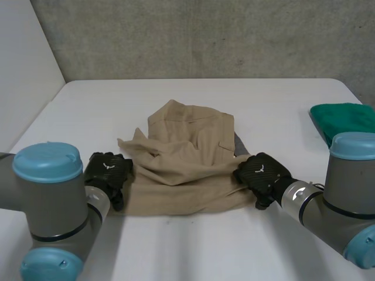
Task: Fold the laundry.
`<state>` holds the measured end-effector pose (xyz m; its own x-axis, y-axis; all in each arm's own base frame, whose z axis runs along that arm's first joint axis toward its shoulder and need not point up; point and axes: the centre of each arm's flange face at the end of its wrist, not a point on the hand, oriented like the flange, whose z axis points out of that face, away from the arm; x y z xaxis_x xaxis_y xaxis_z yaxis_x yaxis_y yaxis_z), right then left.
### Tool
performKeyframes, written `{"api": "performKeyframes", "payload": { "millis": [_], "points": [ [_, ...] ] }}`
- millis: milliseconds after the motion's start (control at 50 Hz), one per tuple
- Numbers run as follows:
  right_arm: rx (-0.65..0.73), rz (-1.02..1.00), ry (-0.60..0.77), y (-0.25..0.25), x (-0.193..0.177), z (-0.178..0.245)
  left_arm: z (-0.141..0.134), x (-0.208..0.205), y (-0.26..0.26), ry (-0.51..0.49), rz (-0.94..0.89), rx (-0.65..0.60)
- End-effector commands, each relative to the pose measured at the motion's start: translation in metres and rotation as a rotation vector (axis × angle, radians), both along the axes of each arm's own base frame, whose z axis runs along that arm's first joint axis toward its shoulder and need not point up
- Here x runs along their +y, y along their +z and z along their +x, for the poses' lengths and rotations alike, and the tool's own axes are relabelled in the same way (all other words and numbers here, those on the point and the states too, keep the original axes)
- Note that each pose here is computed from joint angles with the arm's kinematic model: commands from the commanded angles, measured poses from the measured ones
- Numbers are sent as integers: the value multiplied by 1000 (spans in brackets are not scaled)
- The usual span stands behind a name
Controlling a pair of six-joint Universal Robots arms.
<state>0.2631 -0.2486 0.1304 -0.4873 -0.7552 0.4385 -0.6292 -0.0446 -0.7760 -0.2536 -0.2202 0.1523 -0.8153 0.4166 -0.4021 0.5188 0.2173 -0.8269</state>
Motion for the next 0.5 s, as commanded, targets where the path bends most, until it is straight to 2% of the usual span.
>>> {"api": "performKeyframes", "payload": {
  "millis": [20, 280, 500],
  "points": [
    [-5, -9, -3, -2, -8, 3, 7, 16, 14, -15, 6, 5],
    [-13, -24, -14, -1, -17, 5, 16, 47, 12, -76, 68, -4],
    [-53, 19, -48, -2, -20, 6, 12, 31, -3, -68, 73, -11]
  ]
}}
